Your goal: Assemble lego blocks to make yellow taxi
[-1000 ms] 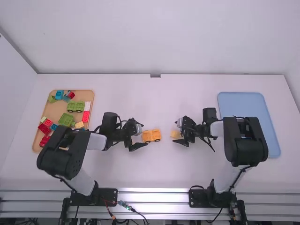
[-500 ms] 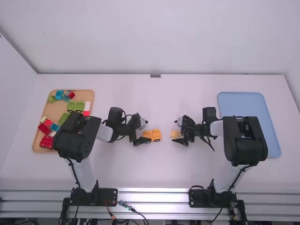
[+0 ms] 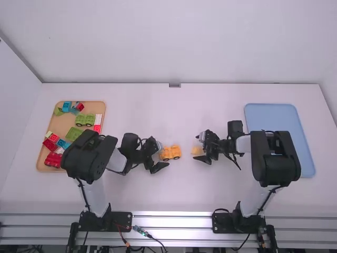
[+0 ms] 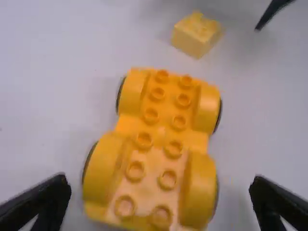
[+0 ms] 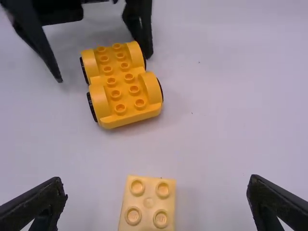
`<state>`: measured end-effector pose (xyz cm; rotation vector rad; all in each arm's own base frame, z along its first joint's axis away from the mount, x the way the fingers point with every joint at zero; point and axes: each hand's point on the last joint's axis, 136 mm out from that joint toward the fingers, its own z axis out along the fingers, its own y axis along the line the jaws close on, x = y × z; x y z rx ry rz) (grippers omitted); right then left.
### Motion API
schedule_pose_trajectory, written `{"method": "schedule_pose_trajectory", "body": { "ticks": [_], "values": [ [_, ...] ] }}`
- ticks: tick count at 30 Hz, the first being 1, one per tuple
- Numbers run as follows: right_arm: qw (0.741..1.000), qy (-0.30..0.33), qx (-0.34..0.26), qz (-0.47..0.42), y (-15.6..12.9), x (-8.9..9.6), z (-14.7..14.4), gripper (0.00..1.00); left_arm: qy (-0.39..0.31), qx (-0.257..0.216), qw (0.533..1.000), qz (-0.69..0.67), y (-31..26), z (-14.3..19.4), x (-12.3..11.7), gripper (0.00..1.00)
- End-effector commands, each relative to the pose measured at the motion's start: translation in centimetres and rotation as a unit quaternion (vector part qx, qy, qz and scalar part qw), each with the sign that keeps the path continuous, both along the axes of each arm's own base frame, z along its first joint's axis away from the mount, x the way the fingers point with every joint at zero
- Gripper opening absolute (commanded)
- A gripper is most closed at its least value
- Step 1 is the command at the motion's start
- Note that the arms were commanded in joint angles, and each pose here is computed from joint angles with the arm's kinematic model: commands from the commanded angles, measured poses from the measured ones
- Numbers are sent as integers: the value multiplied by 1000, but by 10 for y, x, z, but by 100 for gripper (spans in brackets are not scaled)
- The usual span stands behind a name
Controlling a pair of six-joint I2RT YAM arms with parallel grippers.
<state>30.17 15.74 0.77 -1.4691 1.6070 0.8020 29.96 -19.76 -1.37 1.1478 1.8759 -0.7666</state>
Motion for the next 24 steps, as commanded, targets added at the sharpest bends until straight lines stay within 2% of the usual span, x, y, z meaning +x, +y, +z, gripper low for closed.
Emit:
{"method": "schedule_pose_trajectory", "body": {
  "ticks": [1, 7, 11, 19, 21, 23, 24],
  "values": [
    [1000, -1, 14, 4, 3, 3, 6, 99, -16, -3, 998, -54, -8, 7, 6, 99],
    [1000, 2, 14, 0, 3, 4, 6, 99, 1, 22, 996, -83, -20, 5, 6, 99],
    [1000, 4, 14, -1, 3, 4, 6, 99, -29, 41, 996, -72, -22, -2, 2, 99],
    [1000, 4, 16, -8, -1, 6, 7, 99, -70, 36, 997, -27, -9, -2, 1, 99],
    [1000, 4, 16, -9, -3, 6, 7, 99, -69, 35, 997, -27, -9, -2, 0, 97],
    [1000, 9, 18, -15, -5, 8, 7, 99, -65, 39, 996, -35, -11, -3, 0, 84],
    [1000, 9, 18, -16, -5, 8, 7, 99, -64, 41, 996, -36, -12, -4, 0, 83]
  ]
}}
